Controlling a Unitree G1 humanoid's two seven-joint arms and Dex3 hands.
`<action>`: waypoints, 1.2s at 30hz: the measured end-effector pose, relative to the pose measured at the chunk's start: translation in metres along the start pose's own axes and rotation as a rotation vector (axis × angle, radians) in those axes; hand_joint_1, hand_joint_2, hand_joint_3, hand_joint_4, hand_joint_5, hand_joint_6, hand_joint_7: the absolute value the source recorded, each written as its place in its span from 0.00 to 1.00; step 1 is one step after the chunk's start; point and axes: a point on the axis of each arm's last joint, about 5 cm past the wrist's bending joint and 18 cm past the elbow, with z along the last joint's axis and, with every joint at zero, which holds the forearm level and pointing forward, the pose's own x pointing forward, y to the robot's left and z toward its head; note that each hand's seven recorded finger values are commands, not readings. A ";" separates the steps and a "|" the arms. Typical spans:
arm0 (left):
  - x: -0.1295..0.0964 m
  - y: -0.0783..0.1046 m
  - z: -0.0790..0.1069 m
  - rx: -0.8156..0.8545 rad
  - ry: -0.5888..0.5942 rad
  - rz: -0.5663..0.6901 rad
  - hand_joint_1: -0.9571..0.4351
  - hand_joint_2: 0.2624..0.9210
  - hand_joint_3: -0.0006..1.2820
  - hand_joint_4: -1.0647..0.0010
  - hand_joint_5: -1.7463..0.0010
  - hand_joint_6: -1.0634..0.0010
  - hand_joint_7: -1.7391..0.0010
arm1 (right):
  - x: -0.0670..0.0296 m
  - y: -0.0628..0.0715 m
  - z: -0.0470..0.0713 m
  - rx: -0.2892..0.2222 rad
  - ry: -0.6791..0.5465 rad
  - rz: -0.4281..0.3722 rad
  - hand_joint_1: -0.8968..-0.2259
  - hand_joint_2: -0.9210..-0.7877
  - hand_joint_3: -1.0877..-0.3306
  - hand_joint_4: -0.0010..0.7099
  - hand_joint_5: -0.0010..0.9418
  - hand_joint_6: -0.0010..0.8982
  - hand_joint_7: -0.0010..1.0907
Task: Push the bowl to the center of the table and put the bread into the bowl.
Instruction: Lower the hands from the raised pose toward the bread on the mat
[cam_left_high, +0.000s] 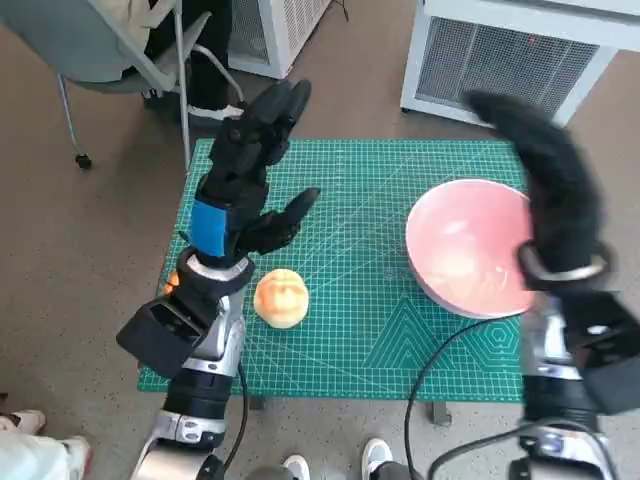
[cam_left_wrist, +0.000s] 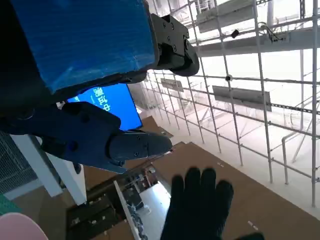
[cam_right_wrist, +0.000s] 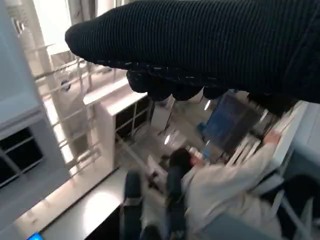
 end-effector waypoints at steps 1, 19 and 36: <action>0.000 0.000 0.000 0.001 0.000 0.000 0.42 1.00 0.27 0.67 1.00 0.82 0.75 | -0.0030 -0.004 -0.001 -0.012 0.007 -0.023 0.50 0.00 0.40 0.33 0.01 0.16 0.29; -0.001 0.004 -0.002 0.012 0.015 0.004 0.40 1.00 0.28 0.68 1.00 0.82 0.74 | -0.0812 -0.057 -0.024 -0.198 0.391 -0.394 0.50 0.00 0.39 0.34 0.00 0.23 0.16; 0.001 0.009 -0.001 0.025 0.011 0.002 0.40 1.00 0.28 0.68 1.00 0.82 0.74 | -0.1199 -0.050 -0.045 -0.063 0.822 -0.518 0.64 0.00 0.32 0.26 0.01 0.21 0.11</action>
